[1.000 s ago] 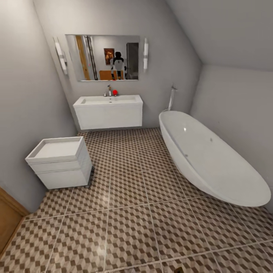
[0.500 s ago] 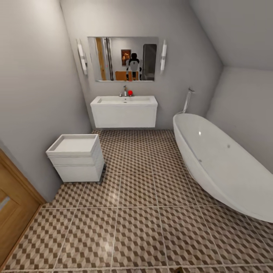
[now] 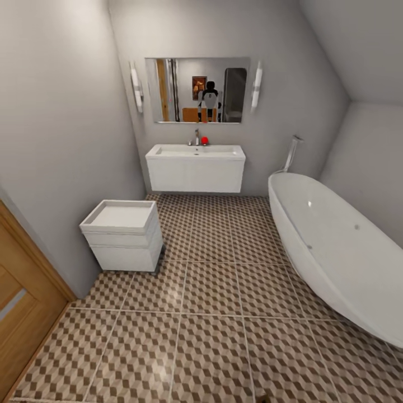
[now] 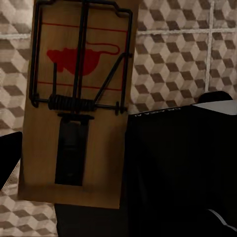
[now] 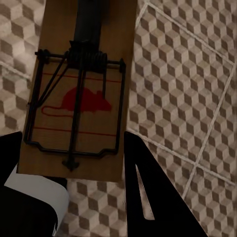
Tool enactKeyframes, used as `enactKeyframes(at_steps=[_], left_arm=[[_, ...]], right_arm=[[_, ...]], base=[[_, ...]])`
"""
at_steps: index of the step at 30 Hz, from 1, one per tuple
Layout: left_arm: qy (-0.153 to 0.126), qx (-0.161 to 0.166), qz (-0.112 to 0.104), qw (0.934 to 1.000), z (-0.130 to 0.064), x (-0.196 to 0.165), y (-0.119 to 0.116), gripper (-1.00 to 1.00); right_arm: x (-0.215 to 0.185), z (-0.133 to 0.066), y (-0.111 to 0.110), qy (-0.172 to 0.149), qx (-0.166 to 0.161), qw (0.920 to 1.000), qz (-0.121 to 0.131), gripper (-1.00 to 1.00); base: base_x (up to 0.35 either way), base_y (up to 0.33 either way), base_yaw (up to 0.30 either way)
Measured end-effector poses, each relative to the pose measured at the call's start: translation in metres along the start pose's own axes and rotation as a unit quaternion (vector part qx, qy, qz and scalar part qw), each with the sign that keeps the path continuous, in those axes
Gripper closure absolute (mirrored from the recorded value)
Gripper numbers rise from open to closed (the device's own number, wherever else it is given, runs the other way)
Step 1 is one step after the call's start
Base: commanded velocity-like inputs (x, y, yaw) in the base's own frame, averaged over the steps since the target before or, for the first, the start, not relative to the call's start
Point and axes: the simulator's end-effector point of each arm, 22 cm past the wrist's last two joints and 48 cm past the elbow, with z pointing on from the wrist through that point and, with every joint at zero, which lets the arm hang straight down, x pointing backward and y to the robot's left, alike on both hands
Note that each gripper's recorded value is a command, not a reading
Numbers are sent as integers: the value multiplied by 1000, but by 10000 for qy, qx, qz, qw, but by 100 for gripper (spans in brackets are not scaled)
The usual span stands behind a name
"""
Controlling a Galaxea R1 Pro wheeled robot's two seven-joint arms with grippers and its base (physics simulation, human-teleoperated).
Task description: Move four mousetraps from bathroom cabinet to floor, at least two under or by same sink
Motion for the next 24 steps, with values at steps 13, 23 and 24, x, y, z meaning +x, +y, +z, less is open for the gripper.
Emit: enactKeyframes(at_steps=[13,23,24], left_arm=[[-35,-16,7,10000,-2,-3,2,100],[-111,-25,27,9999,-4,-9,2,100],[-119,-26,29,9999,-4,-10,2,100]], right_arm=[[-3,0,-2,-32,19,10000,5,100],[-9,-1,-5,-102,56,9999,7,100],[-10,-1,-5,-108,60,9999,8,100]], base=[[334,0,1],[334,0,0],[335,0,0]])
